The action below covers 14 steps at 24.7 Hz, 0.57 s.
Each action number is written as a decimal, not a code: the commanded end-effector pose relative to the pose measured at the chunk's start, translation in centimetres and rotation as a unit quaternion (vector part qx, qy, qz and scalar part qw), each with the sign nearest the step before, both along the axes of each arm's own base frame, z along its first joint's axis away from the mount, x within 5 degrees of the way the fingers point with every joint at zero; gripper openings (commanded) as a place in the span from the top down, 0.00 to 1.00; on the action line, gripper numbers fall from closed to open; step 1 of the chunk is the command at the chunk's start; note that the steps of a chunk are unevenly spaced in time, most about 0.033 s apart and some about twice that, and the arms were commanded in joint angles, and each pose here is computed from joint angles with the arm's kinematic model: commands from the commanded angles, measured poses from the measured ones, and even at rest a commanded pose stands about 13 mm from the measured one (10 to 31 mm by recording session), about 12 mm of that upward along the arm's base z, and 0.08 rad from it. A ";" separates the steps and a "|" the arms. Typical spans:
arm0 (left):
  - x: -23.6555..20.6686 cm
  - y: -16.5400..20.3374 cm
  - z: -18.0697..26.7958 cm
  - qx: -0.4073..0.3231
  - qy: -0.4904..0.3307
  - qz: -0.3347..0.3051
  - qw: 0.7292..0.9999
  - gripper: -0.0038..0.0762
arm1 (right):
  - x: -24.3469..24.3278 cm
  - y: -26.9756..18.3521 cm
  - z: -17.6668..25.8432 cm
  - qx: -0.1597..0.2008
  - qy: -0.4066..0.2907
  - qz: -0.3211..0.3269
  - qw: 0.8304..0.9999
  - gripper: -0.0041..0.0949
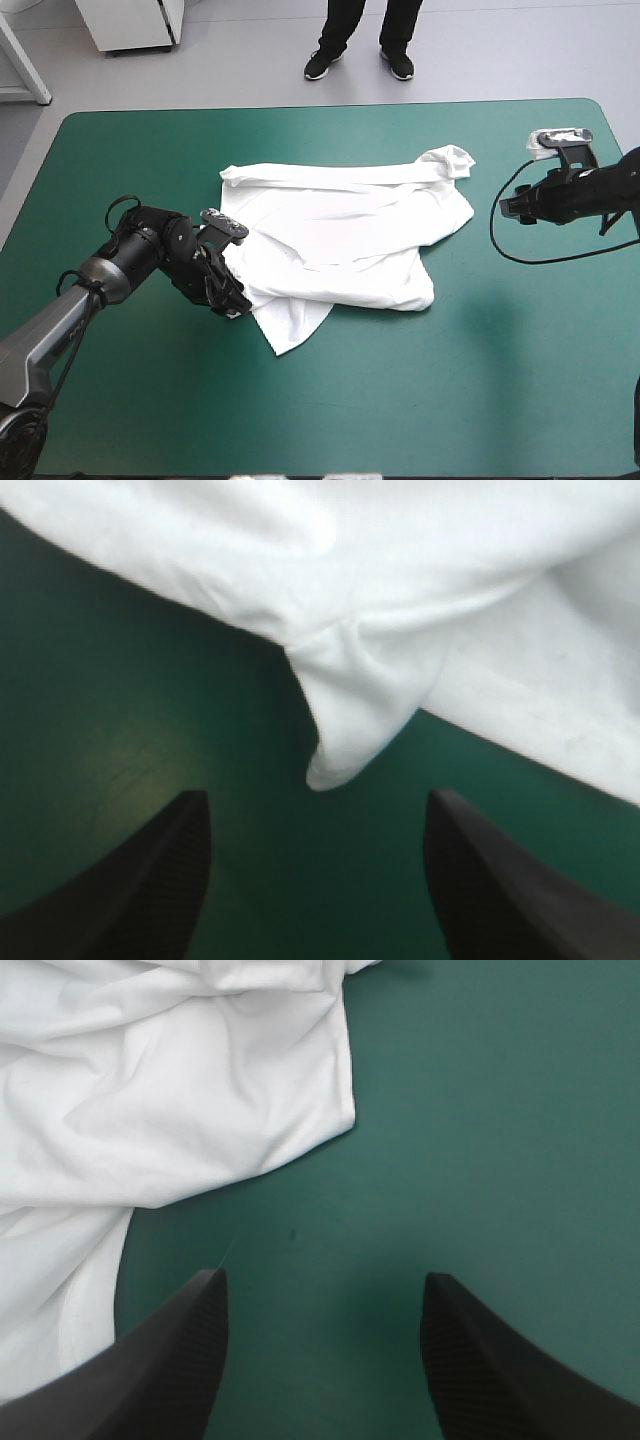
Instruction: Fold the cloth
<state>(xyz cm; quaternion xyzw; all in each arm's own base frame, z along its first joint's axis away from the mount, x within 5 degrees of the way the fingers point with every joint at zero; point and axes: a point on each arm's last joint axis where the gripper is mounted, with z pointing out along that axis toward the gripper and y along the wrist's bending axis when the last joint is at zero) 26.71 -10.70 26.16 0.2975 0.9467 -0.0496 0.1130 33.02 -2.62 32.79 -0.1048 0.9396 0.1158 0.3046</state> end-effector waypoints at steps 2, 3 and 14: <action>0.5 -0.7 0.8 -0.027 -0.037 -0.001 0.999 0.38 | -0.5 1.7 2.2 -0.022 -0.046 0.019 0.999 0.40; 0.7 -0.9 0.4 -0.024 -0.031 -0.004 0.999 0.38 | -0.4 2.0 2.1 -0.027 -0.045 0.023 0.998 0.40; 2.2 -3.0 -3.5 -0.044 0.015 -0.001 0.999 0.60 | 2.8 2.8 -1.6 -0.074 -0.025 0.036 0.996 0.40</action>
